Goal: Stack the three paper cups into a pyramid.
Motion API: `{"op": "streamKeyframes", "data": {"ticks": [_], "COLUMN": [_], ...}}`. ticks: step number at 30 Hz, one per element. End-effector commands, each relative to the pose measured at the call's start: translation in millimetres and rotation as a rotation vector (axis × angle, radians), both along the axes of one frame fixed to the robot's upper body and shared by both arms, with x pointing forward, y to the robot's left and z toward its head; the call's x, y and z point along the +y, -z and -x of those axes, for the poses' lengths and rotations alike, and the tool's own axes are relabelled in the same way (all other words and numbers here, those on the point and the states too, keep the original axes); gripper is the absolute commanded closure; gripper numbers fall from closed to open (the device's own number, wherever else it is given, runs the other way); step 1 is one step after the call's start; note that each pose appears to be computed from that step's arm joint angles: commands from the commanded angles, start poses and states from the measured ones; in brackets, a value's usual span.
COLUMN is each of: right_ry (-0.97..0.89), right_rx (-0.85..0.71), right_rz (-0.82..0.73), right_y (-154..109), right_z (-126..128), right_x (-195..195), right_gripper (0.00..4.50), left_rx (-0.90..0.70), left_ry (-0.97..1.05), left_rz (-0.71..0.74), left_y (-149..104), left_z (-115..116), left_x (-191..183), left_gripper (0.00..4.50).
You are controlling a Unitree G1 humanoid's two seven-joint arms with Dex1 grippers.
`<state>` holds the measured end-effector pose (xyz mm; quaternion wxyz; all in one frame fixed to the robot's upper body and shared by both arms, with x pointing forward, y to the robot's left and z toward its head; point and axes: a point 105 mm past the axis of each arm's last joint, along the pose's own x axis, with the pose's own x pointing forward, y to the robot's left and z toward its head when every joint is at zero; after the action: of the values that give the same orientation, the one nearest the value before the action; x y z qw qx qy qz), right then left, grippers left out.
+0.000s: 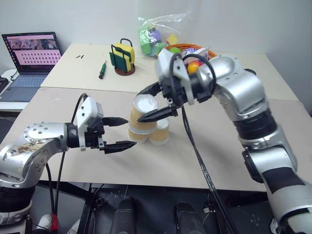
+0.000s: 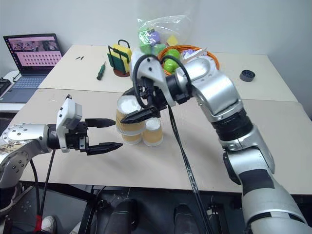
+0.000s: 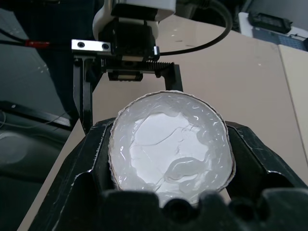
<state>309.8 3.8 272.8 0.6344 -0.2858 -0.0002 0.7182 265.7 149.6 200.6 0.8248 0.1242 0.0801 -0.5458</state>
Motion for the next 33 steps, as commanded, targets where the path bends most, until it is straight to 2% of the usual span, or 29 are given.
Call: {"op": "streamKeyframes", "data": {"ticks": [1, 8, 17, 19, 22, 23, 27, 33], "right_ry": [0.005, 0.066, 0.073, 0.078, 0.080, 0.081, 0.053, 0.021], "right_rx": [-0.057, -0.057, -0.028, -0.028, -0.021, -0.019, -0.004, 0.050], "right_rz": [0.006, 0.034, 0.051, 0.047, 0.032, 0.023, -0.085, -0.333], "right_y": [-7.5, 0.1, 13.8, 14.6, 13.3, 11.7, -18.7, -90.0], "right_z": [-12.5, -40.0, -45.5, -46.2, -45.4, -44.9, -31.8, 2.1], "right_x": [-1.4, -9.9, -10.4, -11.0, -11.2, -11.3, -17.1, -52.3], "right_gripper": [1.70, 1.70, 1.70, 0.76, 0.02, 0.02, 0.02, 0.02], "left_rx": [-0.037, -0.033, -0.044, -0.048, -0.049, -0.050, -0.051, -0.048], "left_ry": [0.008, -0.024, -0.032, -0.033, -0.034, -0.034, -0.036, -0.066], "left_rz": [0.000, -0.020, -0.026, -0.026, -0.022, -0.022, -0.016, 0.004], "left_y": [-8.7, -4.6, -6.6, -7.3, -8.0, -8.0, -7.8, -4.3], "left_z": [9.9, 13.5, 13.4, 12.7, 12.0, 11.6, 10.4, 11.9], "left_x": [1.5, 8.2, 8.9, 8.9, 8.7, 8.7, 7.8, 9.7], "left_gripper": [0.00, 0.00, 0.00, 0.00, 0.00, 0.00, 0.00, 0.00]}}
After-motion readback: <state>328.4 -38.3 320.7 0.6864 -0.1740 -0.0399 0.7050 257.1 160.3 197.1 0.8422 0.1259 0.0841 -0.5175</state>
